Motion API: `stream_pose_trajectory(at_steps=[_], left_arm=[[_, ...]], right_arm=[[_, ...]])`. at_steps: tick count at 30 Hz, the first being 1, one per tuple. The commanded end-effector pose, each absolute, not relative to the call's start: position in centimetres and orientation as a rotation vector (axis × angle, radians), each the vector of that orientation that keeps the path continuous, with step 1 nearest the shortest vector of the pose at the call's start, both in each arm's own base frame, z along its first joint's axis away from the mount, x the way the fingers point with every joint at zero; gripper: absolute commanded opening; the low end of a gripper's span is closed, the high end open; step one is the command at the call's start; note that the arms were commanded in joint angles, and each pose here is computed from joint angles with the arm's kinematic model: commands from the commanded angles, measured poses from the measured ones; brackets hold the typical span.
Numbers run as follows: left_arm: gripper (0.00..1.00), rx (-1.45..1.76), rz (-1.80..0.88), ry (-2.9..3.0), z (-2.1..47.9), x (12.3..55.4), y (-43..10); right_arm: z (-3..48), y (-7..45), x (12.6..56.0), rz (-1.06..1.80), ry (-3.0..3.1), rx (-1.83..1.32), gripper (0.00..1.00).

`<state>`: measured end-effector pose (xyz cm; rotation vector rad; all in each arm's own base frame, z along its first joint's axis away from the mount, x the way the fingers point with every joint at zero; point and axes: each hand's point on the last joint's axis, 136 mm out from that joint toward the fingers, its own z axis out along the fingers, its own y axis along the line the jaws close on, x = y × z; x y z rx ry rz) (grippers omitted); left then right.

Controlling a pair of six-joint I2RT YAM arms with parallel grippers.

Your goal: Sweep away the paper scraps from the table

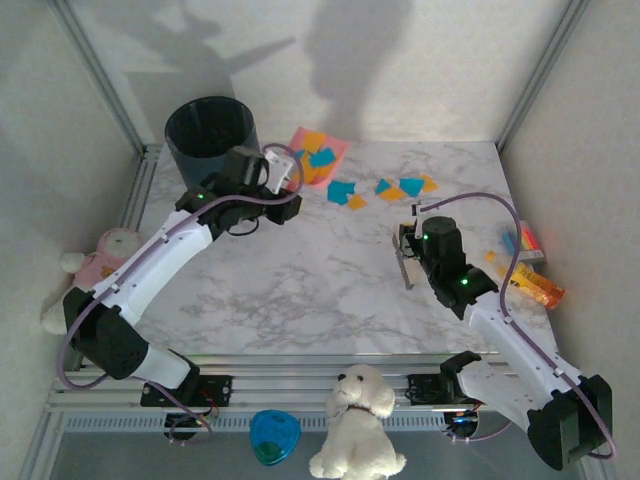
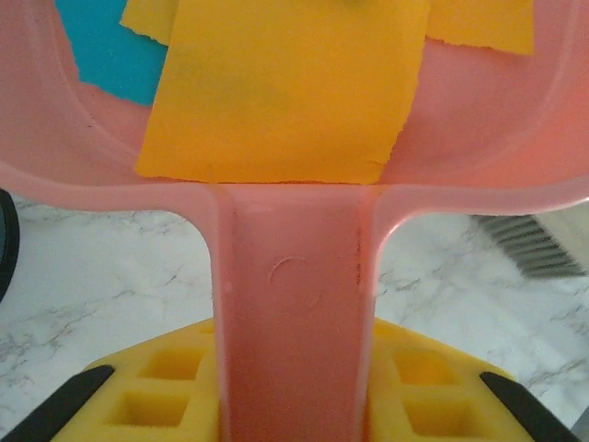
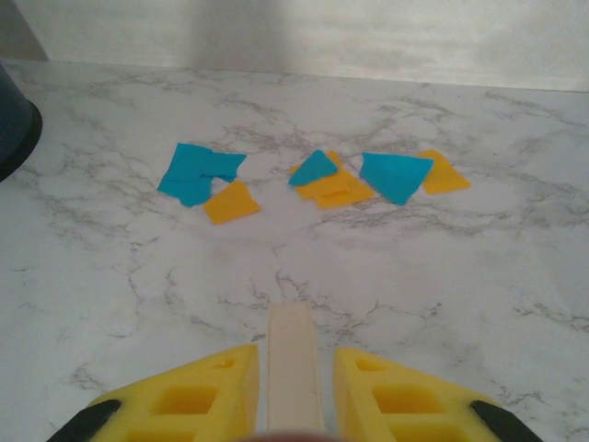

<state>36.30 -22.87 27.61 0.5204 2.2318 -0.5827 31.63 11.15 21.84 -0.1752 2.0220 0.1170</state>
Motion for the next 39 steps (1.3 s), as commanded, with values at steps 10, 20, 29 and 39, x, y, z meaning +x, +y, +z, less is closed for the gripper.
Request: stream_pose_trajectory(at_steps=[10,20,29,39], left_arm=[[0.0,0.313,-0.898,2.045,35.4,38.7,-19.3],[0.0,0.133,-1.122,1.984,36.7,42.0,-16.7],[0.0,-0.036,-1.254,1.953,36.6,44.3,-14.8],[0.0,-0.175,-1.399,1.926,35.7,46.4,-13.9]], right_arm=[[22.8,11.9,31.9,0.148,2.003,-0.182,0.0],[22.3,11.9,31.9,0.15,2.019,-0.185,0.0],[22.3,11.9,31.9,0.151,2.024,-0.181,0.0],[22.0,11.9,31.8,0.151,2.036,-0.175,0.0]])
